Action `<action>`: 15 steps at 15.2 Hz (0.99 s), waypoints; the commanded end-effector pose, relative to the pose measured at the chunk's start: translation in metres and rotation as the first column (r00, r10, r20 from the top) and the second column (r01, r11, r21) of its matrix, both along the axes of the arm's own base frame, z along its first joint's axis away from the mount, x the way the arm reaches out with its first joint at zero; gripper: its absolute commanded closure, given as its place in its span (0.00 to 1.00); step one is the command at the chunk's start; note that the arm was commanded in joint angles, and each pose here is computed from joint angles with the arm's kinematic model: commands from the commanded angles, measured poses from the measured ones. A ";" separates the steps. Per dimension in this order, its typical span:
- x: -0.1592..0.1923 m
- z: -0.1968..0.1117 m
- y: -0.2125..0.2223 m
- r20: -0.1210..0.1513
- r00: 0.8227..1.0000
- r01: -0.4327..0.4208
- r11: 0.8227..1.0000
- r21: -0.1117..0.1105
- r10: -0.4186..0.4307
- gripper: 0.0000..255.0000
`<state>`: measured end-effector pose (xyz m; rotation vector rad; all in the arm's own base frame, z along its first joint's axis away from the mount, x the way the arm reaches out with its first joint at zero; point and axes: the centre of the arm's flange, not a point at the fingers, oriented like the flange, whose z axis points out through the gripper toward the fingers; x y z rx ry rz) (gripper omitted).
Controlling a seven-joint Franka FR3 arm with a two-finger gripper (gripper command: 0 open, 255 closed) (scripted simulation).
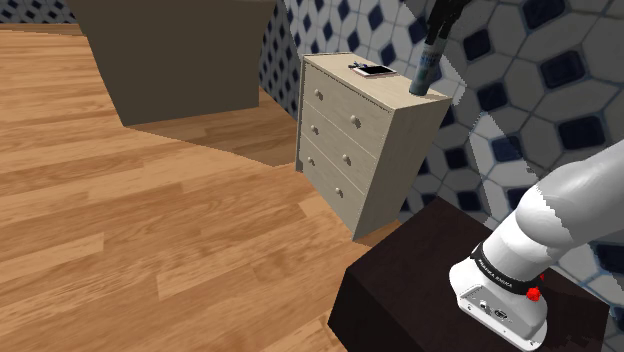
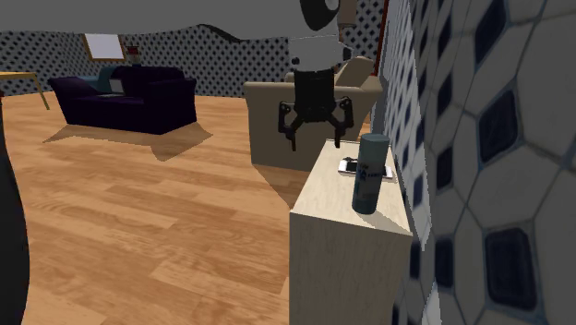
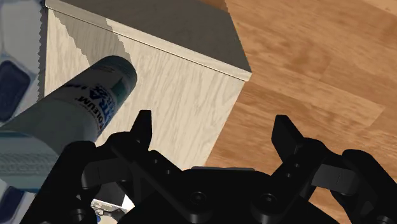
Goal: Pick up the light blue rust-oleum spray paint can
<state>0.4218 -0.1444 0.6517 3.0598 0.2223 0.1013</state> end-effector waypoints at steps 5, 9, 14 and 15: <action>0.043 0.015 -0.065 -0.002 1.000 0.010 1.000 -0.020 -0.010 0.00; 0.071 0.025 -0.107 -0.004 1.000 0.017 0.999 -0.032 -0.017 0.00; 0.084 0.014 -0.127 -0.005 1.000 0.021 0.999 -0.038 -0.021 0.00; 0.084 0.008 -0.127 -0.005 1.000 0.021 0.999 -0.038 -0.021 0.00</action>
